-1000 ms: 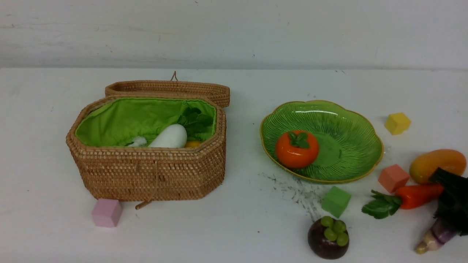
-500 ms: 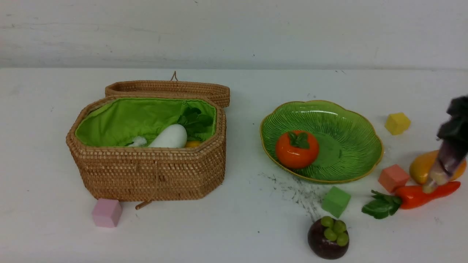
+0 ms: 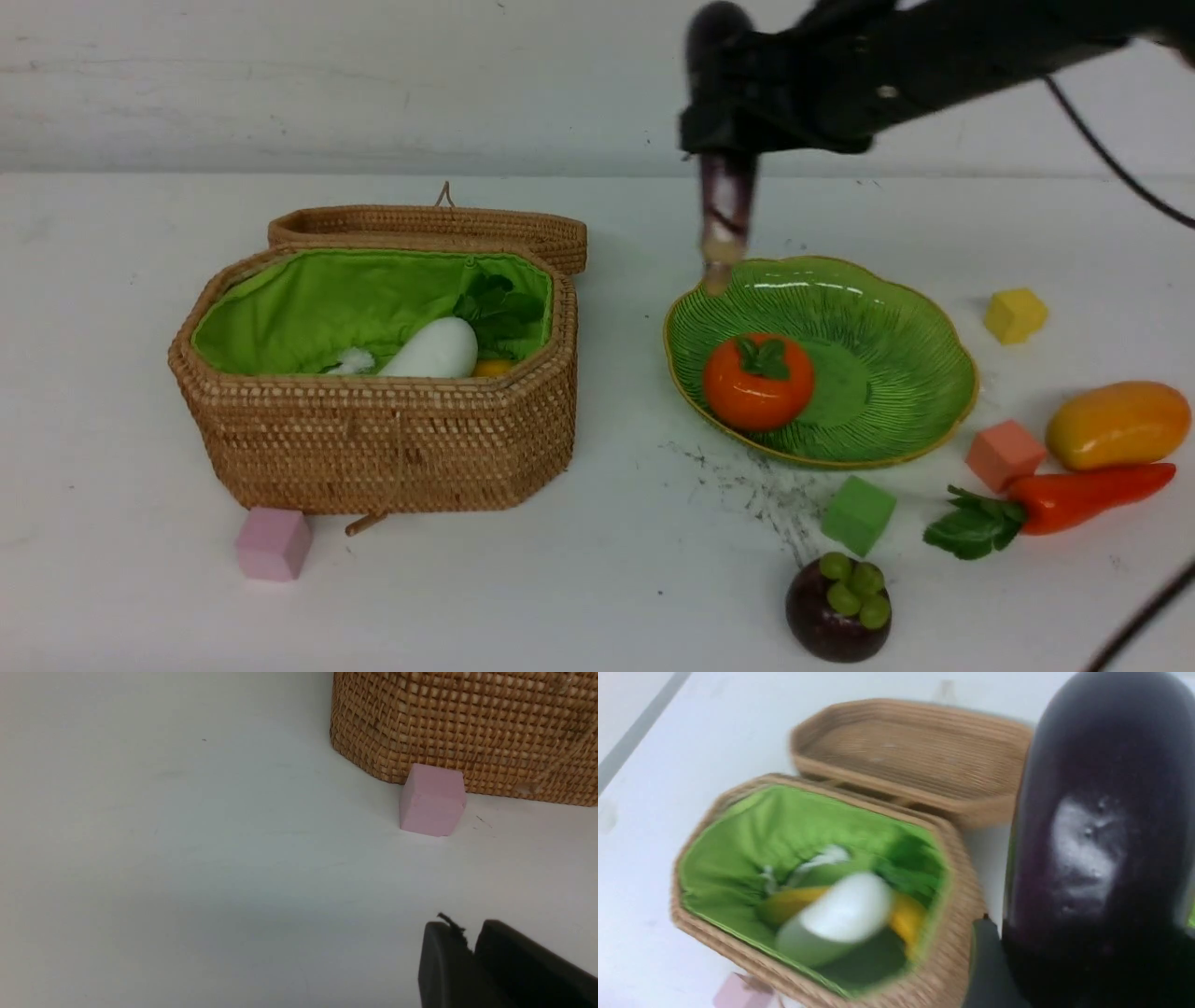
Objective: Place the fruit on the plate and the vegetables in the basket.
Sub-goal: Grab an eggplant with your right arm and place it in the basket on the left.
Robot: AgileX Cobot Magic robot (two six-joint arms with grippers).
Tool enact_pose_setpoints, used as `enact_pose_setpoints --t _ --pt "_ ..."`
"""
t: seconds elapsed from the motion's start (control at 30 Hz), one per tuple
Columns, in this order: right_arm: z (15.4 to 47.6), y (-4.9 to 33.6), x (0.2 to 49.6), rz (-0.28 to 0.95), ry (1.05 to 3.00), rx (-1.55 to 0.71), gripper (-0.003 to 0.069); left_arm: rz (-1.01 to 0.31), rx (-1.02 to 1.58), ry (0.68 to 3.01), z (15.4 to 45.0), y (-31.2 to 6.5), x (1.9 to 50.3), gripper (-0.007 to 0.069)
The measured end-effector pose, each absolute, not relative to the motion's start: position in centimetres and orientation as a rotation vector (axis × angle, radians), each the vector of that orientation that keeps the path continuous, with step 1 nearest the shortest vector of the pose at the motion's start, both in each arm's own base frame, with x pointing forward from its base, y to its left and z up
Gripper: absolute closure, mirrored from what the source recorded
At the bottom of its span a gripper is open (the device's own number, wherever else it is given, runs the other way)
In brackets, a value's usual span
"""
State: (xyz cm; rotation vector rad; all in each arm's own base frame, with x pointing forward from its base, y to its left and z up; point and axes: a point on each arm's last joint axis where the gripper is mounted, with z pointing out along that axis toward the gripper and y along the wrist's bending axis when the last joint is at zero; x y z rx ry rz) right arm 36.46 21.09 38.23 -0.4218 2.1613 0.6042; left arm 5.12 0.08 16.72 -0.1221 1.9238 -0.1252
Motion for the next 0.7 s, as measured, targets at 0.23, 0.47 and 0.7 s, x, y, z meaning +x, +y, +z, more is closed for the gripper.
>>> enact_pose_setpoints --t 0.23,0.47,0.7 --pt "35.7 28.8 38.8 0.612 2.066 -0.640 0.0251 -0.125 -0.122 1.924 16.7 0.1 5.1 0.0524" --pt "30.4 33.9 40.0 0.441 1.840 -0.945 0.0251 -0.125 -0.122 1.924 16.7 0.1 5.1 0.0515" --pt "26.5 37.1 39.2 0.413 1.797 -1.079 0.0251 -0.125 -0.122 1.924 16.7 0.1 5.1 0.0512"
